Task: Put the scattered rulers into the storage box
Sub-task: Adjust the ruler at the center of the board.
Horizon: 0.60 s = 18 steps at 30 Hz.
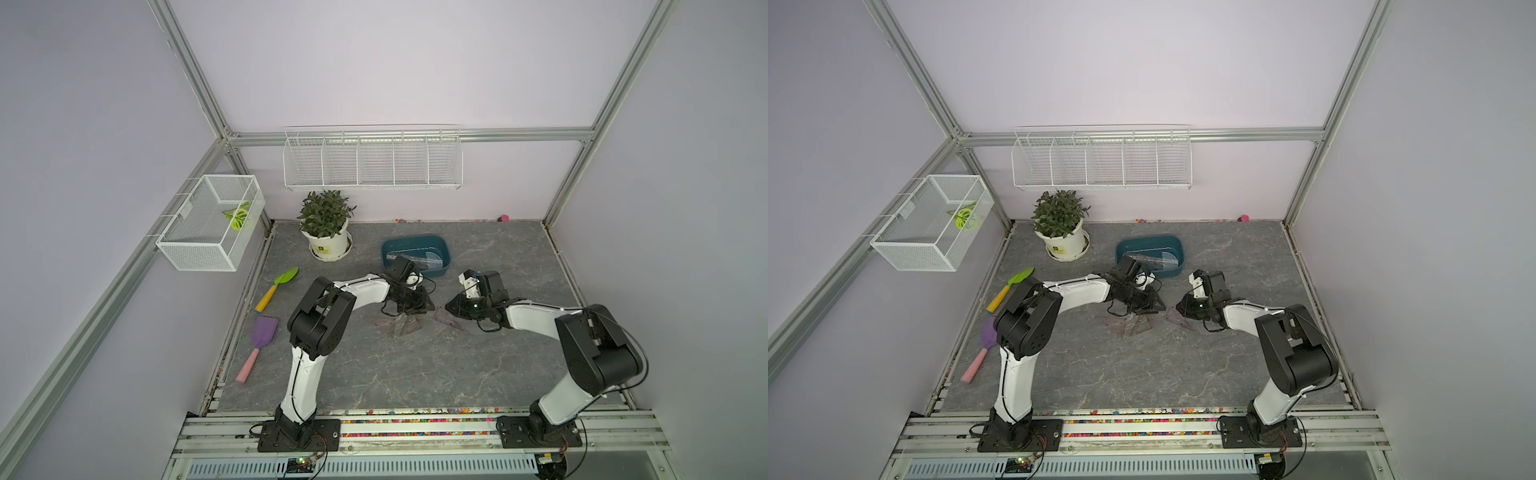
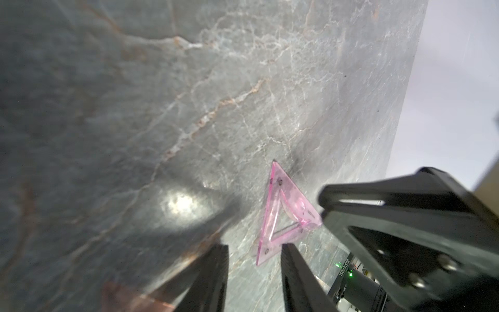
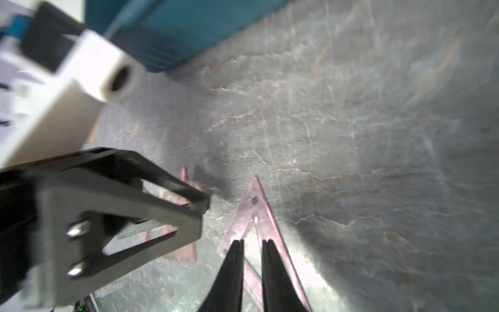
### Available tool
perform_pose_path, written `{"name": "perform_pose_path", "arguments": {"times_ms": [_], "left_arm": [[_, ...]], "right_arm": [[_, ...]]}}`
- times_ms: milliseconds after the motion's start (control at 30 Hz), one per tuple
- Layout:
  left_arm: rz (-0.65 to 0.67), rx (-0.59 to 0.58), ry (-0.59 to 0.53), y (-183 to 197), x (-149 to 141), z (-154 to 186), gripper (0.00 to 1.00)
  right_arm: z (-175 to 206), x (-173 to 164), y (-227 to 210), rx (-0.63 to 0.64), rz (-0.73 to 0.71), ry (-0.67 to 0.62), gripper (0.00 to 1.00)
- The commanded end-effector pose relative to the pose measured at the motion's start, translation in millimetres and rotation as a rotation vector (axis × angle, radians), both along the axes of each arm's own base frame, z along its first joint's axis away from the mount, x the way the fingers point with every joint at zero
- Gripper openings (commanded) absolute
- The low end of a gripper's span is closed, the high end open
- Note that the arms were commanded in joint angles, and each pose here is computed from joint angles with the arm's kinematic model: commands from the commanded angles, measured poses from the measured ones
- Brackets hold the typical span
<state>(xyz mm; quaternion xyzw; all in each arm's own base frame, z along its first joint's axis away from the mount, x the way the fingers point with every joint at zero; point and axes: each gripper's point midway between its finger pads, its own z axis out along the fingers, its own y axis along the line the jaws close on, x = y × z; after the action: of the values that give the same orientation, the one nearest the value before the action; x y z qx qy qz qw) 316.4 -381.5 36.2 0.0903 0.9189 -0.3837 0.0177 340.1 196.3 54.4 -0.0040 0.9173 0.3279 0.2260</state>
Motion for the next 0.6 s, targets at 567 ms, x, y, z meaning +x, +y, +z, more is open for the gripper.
{"name": "perform_pose_path", "arguments": {"times_ms": [567], "left_arm": [[-0.018,0.047,0.048,-7,-4,-28,0.39]], "right_arm": [[-63,-53,-25,-0.040,-0.051,0.138,0.00]]}}
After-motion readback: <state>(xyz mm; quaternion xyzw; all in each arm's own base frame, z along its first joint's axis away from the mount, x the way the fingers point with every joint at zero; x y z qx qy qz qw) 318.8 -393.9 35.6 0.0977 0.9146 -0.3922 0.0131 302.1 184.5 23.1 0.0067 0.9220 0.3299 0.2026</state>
